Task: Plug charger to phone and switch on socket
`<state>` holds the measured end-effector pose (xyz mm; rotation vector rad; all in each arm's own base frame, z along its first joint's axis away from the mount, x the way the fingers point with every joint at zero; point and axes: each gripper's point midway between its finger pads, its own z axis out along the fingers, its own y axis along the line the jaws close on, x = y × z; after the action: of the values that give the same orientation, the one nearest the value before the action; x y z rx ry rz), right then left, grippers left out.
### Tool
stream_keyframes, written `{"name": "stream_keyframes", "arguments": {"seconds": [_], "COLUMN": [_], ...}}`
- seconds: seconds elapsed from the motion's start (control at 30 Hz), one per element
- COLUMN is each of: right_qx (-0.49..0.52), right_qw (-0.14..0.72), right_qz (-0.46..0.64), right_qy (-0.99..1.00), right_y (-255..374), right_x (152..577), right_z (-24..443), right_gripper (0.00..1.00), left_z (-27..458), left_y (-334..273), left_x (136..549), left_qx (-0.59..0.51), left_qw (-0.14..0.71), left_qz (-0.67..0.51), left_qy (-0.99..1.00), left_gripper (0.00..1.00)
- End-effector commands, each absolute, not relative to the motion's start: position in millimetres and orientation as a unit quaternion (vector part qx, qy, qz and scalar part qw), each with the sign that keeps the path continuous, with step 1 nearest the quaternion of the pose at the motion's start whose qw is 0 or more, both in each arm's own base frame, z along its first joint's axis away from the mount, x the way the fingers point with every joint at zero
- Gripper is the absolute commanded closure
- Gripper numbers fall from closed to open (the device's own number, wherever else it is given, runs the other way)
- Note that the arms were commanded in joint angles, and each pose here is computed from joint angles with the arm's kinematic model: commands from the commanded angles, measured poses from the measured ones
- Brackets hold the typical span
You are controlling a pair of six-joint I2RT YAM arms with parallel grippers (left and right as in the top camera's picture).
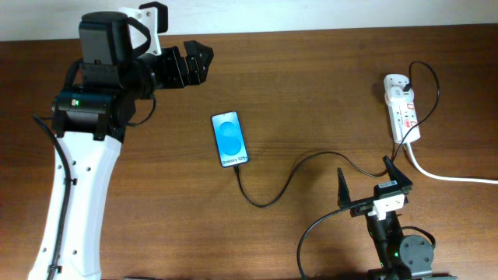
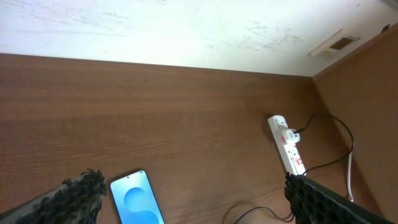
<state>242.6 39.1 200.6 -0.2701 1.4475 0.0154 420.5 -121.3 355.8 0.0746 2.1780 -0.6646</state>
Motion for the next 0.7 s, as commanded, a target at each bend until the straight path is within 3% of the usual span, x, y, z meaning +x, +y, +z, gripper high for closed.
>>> {"name": "stream_keyframes", "arguments": {"seconds": [0.0, 0.23, 0.67], "right_qx": [-0.110, -0.115, -0.108], "right_qw": [0.737, 0.681, 0.681], "right_qz": [-0.002, 0.001, 0.010], "right_qy": [0.667, 0.724, 0.724], "right_y": [34.4, 34.1, 34.5], "right_x": [243.3, 243.6, 243.6], "right_z": [196.1, 156.8, 157.1], "right_gripper": [0.02, 0.02, 0.02], "left_z": [361.7, 361.7, 361.7], "left_y": [-117.9, -117.9, -117.9], "left_x": [419.3, 419.3, 419.3], "left_qx": [0.034, 0.034, 0.034], "left_qw": [0.429, 0.429, 0.429], "left_qz": [-0.258, -0.258, -0.258], "left_qy": [0.865, 0.865, 0.865], "left_gripper": [0.01, 0.01, 0.01]}}
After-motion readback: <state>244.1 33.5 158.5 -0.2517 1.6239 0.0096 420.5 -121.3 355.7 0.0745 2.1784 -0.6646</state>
